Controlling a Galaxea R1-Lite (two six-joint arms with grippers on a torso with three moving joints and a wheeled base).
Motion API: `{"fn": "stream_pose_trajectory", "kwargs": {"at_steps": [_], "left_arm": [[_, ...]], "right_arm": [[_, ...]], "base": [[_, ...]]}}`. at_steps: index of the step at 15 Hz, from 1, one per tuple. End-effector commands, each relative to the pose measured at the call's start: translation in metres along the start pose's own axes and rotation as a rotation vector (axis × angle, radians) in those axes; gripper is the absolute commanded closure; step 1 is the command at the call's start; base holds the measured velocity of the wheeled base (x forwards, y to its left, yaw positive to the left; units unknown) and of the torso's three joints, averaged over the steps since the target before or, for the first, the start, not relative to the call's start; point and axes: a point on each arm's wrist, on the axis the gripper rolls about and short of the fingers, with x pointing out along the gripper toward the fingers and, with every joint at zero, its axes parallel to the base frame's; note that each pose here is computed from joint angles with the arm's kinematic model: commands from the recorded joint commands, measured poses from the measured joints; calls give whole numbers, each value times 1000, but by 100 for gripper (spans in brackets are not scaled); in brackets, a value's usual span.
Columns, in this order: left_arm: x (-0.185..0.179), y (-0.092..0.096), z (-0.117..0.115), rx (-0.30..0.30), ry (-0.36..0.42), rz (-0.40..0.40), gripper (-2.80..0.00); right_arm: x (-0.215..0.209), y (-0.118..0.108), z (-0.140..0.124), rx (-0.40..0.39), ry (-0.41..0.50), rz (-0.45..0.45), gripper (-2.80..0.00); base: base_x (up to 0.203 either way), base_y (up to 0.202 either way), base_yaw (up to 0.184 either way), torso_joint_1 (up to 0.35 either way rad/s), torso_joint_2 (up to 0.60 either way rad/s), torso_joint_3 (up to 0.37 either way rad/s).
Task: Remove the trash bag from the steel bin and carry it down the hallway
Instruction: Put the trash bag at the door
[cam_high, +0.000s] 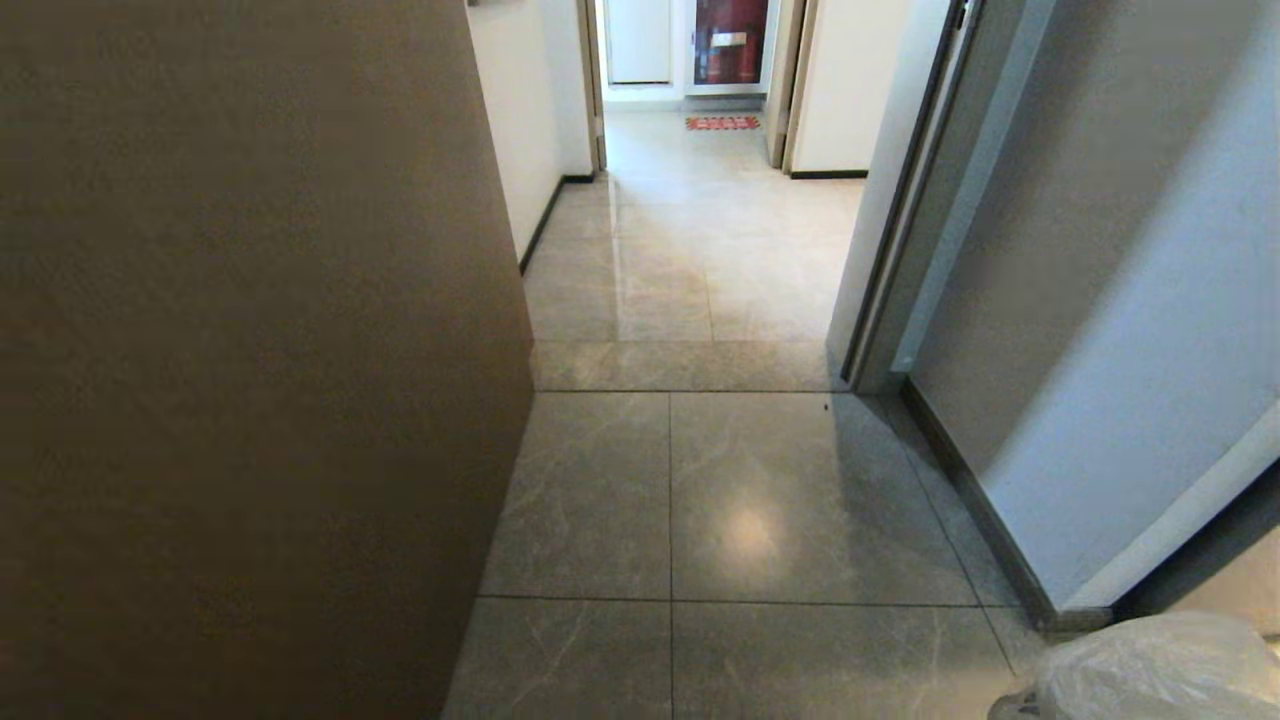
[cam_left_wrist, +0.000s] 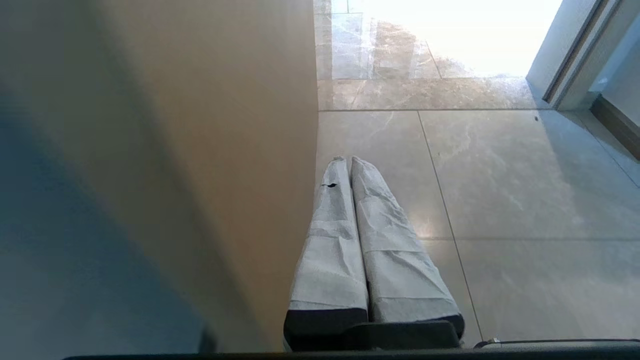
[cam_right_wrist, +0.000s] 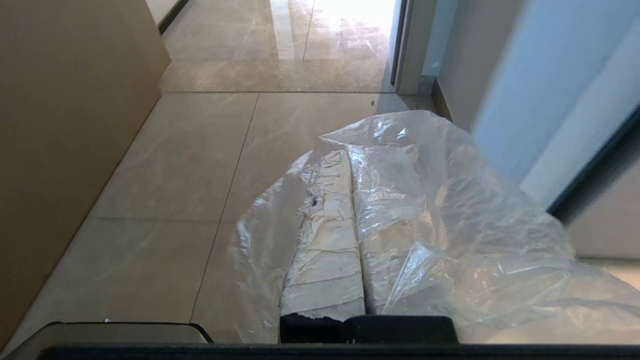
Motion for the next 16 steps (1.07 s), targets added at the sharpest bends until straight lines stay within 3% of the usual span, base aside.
{"fn": "stream_pose_trajectory", "kwargs": {"at_steps": [1,4,16], "left_arm": [[1,0,-3,0,9,-1,0],[1,0,-3,-3,10,1,0],[1,0,-3,3,10,-1,0]], "right_arm": [[0,0,0,0,1,1,0],[0,0,0,0,1,1,0],[0,0,0,0,1,1,0]], "base": [[-194,0,-3,-1,3,5],[-158,0,1,2,0,5],[0,0,0,0,0,0]]}}
